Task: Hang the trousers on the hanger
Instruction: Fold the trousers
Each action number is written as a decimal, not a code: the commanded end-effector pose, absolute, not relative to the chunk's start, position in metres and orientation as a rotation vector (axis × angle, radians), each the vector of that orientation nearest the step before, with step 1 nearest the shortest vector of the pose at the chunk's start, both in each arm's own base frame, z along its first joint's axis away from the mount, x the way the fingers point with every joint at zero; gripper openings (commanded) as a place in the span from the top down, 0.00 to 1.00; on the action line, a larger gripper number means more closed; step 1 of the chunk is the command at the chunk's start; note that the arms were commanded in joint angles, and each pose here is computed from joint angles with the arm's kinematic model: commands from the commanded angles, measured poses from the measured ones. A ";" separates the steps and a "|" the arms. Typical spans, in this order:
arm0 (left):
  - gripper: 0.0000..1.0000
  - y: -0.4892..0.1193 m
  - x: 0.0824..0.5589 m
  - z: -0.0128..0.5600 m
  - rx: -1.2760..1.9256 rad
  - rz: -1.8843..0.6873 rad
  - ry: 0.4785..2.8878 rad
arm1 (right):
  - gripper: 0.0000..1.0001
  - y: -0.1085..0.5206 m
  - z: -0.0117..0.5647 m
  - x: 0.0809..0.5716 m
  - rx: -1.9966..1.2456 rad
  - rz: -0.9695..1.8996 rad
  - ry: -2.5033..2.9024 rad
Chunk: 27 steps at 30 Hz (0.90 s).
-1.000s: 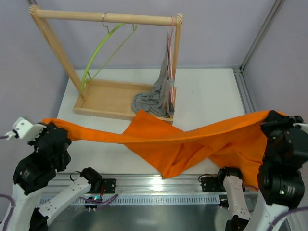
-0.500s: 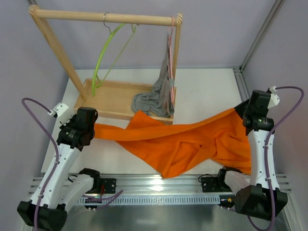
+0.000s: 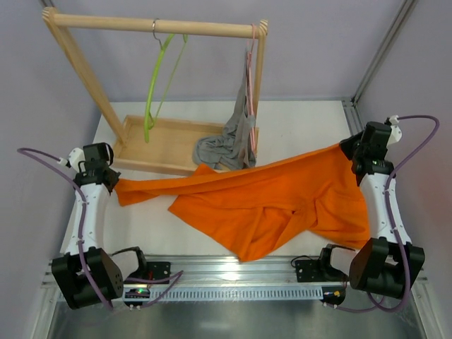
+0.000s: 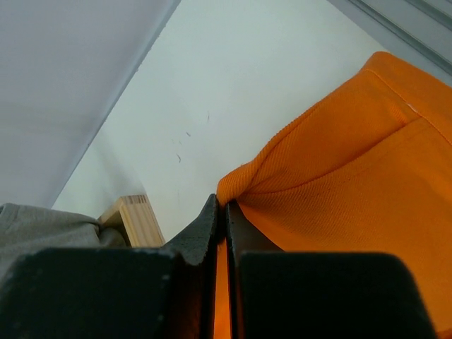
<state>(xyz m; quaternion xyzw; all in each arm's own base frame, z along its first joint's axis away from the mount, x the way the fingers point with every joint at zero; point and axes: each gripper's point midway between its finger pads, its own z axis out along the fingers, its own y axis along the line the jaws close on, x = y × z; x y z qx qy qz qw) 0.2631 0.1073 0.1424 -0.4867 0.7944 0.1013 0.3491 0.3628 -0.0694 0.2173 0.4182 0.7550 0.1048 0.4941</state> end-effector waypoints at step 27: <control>0.99 0.140 0.377 0.159 -1.172 0.194 2.080 | 0.96 -0.083 0.194 0.444 1.040 0.275 1.788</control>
